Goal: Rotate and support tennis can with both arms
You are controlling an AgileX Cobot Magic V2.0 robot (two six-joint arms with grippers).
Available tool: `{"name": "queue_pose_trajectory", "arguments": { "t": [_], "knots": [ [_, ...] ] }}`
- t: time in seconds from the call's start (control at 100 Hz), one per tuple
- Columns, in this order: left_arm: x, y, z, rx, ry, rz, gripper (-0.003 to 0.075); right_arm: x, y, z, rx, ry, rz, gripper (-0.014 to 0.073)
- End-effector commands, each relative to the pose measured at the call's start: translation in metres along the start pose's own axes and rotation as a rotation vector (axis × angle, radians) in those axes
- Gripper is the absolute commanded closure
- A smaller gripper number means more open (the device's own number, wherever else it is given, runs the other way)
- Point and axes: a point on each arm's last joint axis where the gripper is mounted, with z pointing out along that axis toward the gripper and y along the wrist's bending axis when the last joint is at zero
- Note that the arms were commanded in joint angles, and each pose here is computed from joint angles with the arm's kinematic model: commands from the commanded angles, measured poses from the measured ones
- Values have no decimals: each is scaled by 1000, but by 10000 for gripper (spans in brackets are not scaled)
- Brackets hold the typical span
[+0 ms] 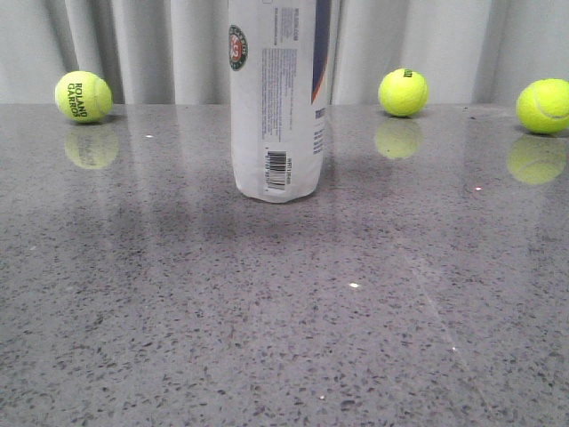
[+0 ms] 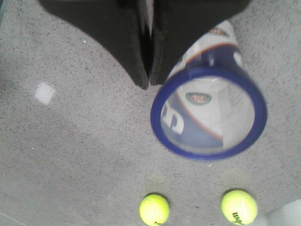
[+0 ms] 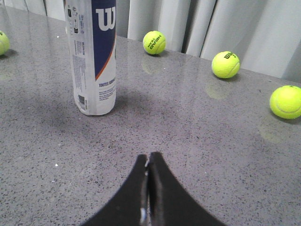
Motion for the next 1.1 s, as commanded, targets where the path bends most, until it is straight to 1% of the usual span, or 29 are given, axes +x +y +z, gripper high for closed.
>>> {"name": "queue_pose_trajectory", "arguments": {
  "t": [0.0, 0.23, 0.36, 0.5, 0.81, 1.011, 1.091],
  "knots": [
    [-1, -8, -26, -8, -164, -23, 740, -14, -1, -2, 10, -95, -4, 654],
    [43, -7, -38, -48, -214, -59, 740, -14, -1, -2, 10, -95, -4, 654],
    [69, -10, -49, -52, -204, -68, 740, -14, -1, -2, 10, -95, -4, 654],
    [94, -8, -60, -115, -245, -10, 740, -14, -1, -2, 10, -95, -4, 654],
    [157, -3, -68, -184, -336, 0, 740, -14, -1, -2, 10, -95, -4, 654],
    [187, 0, -70, -227, -421, 2, 740, -14, -1, -2, 10, -95, -4, 654],
    [197, 3, -71, -267, -464, 44, 740, -14, -1, -2, 10, -95, -4, 654]
  ]
}}
